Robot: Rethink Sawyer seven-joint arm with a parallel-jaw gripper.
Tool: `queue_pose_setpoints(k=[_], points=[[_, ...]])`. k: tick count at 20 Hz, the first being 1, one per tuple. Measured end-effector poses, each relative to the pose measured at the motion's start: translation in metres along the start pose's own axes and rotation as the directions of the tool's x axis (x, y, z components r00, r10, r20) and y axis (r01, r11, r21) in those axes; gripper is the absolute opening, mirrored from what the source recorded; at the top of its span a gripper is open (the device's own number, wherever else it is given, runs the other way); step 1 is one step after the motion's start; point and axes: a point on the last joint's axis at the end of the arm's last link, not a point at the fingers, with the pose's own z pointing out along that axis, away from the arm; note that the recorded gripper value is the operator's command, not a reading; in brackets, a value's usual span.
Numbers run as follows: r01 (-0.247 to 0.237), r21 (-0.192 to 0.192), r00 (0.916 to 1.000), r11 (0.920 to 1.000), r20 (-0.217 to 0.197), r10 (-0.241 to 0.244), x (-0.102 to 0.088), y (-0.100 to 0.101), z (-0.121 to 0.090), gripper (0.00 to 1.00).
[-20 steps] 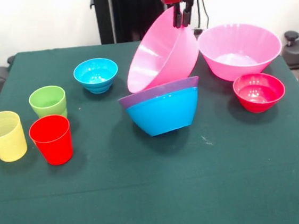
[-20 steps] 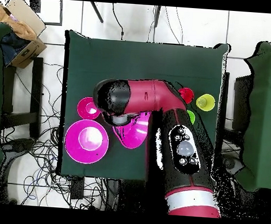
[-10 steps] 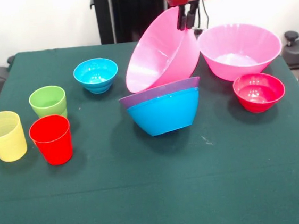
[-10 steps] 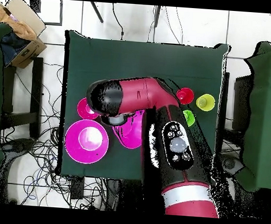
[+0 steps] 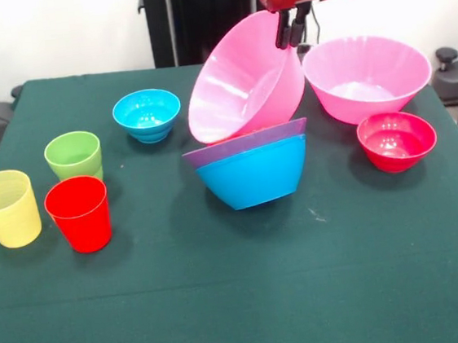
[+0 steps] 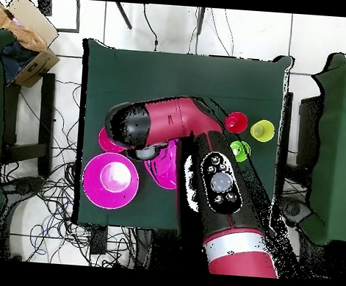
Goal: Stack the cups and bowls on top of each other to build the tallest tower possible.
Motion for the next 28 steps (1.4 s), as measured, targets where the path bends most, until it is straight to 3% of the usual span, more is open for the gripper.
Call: queue_pose_setpoints(k=[7, 11, 14, 21, 24, 25, 28], points=[[0.012, -0.003, 0.9998, 0.9999, 0.017, -0.012, -0.004, 0.004, -0.007, 0.0], [0.008, -0.007, 0.9991, 0.9999, 0.041, -0.008, -0.007, -0.001, -0.029, 0.0], [-0.005, -0.006, 0.999, 1.0, 0.044, 0.005, -0.007, -0.008, -0.053, 0.0], [-0.039, 0.004, 0.9992, 0.9992, 0.008, 0.039, -0.005, -0.031, -0.146, 0.0], [-0.039, 0.011, 0.9991, 0.9992, 0.017, 0.039, -0.005, -0.034, -0.168, 0.0], [-0.037, 0.018, 0.9986, 0.9992, 0.038, 0.036, -0.005, -0.036, -0.184, 0.0], [-0.036, 0.023, 0.9979, 0.9991, 0.055, 0.034, -0.003, -0.037, -0.193, 0.0]])
